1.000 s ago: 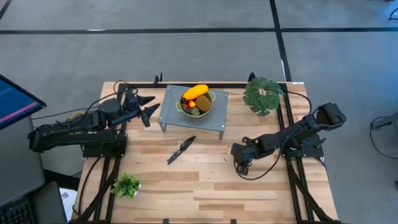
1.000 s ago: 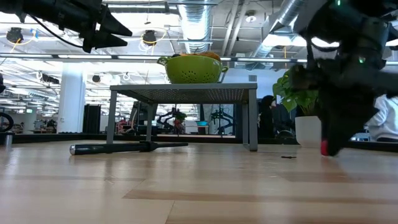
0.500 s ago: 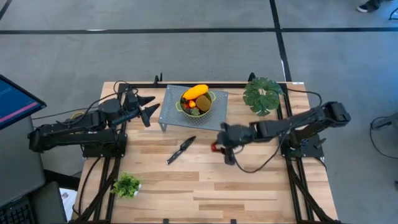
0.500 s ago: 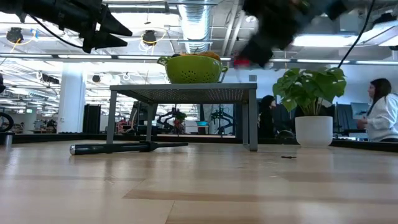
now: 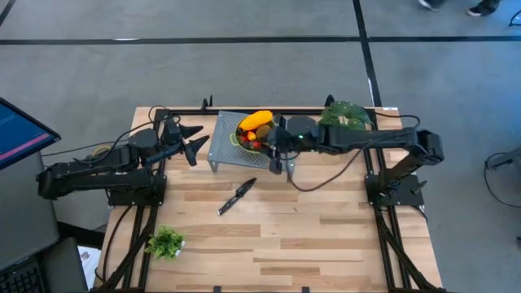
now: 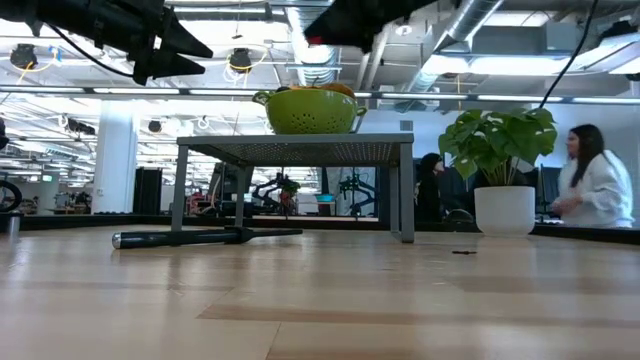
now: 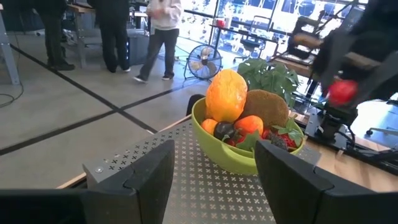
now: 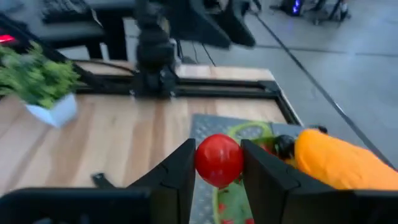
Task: Pick & Place Fruit
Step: Put the red cherry into the green strainer bowl on the shelf
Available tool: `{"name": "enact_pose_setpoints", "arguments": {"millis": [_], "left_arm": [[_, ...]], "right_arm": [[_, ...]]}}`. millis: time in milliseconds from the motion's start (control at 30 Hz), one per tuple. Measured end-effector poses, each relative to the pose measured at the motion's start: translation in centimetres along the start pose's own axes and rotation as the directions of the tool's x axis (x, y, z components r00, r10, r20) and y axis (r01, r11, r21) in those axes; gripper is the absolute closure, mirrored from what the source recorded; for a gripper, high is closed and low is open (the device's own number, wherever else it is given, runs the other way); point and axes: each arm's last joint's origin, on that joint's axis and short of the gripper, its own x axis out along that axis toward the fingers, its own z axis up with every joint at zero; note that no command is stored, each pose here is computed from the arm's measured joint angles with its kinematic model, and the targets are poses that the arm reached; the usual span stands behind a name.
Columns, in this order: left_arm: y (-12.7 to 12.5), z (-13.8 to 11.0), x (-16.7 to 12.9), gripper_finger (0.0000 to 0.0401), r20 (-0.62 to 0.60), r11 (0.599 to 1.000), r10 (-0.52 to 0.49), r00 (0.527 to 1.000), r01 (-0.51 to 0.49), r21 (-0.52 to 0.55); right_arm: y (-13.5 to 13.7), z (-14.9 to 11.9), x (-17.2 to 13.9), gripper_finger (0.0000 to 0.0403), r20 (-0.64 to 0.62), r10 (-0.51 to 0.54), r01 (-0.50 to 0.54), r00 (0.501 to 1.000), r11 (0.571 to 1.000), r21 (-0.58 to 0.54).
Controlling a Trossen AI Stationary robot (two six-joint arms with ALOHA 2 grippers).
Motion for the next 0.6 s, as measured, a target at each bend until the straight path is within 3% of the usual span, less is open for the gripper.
{"name": "enact_pose_setpoints", "arguments": {"millis": [267,600], "left_arm": [[0.0,0.0,0.0,0.0183,0.001,1.0,0.0,1.0,0.0,0.012],[0.0,0.0,0.0,0.0183,0.004,1.0,-0.001,1.0,0.001,0.011]], "right_arm": [[-2.9,-0.7,2.4,0.0296,-0.077,-0.064,0.066,0.995,0.997,0.027],[-4.1,-0.9,2.4,0.0288,-0.08,-0.093,0.097,0.992,0.994,0.046]]}}
